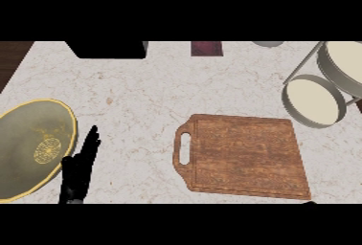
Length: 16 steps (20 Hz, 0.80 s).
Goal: Pick the squash from the cutting board and place it in the tiered basket
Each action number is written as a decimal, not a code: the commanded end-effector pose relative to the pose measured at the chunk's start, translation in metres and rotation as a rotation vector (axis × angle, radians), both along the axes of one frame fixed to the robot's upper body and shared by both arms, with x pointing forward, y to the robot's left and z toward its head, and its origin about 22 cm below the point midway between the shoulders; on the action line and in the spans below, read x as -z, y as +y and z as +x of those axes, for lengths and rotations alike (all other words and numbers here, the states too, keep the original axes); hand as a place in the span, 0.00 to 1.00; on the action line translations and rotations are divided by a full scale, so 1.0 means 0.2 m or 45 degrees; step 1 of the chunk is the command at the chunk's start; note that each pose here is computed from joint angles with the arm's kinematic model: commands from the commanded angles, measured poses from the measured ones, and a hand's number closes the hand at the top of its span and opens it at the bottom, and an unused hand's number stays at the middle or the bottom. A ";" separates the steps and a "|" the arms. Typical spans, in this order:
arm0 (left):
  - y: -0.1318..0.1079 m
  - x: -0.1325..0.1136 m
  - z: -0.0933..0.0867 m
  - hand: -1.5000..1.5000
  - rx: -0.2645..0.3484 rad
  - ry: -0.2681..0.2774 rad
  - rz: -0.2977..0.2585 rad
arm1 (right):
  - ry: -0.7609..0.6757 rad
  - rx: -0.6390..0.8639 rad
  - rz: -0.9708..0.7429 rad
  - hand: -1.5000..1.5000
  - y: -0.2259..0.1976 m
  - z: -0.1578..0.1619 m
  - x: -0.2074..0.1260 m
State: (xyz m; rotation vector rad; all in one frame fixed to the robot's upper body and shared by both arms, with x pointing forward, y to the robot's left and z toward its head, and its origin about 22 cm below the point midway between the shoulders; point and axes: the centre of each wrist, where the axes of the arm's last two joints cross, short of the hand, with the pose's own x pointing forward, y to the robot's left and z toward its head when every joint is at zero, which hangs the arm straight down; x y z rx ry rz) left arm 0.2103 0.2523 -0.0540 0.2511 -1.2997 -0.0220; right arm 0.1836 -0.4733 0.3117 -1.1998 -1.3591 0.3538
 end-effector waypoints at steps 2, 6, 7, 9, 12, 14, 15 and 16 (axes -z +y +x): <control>-0.11 -0.03 0.07 0.50 0.010 0.008 -0.002 | 0.017 0.042 0.026 1.00 0.05 0.17 0.06; -0.05 -0.02 0.08 0.50 0.028 -0.028 0.019 | 0.044 0.036 0.010 1.00 0.00 0.32 0.01; 0.08 0.05 0.05 0.50 0.015 -0.009 -0.028 | 0.037 0.035 0.038 1.00 -0.02 0.32 0.01; -0.08 -0.05 0.03 0.50 0.028 0.002 0.005 | 0.063 0.006 0.000 1.00 0.06 0.44 0.04; -0.08 -0.02 -0.05 0.50 0.034 -0.014 -0.003 | 0.084 -0.034 0.016 1.00 -0.02 0.51 0.07; -0.03 -0.03 0.09 0.50 0.028 -0.012 -0.028 | 0.121 -0.080 -0.026 1.00 0.06 0.59 0.16; -0.06 0.00 0.00 0.50 0.009 -0.004 0.019 | 0.110 -0.104 -0.020 1.00 0.05 0.60 0.22; -0.12 -0.01 0.06 0.50 0.031 -0.016 0.010 | 0.164 -0.064 -0.034 1.00 0.11 0.67 0.18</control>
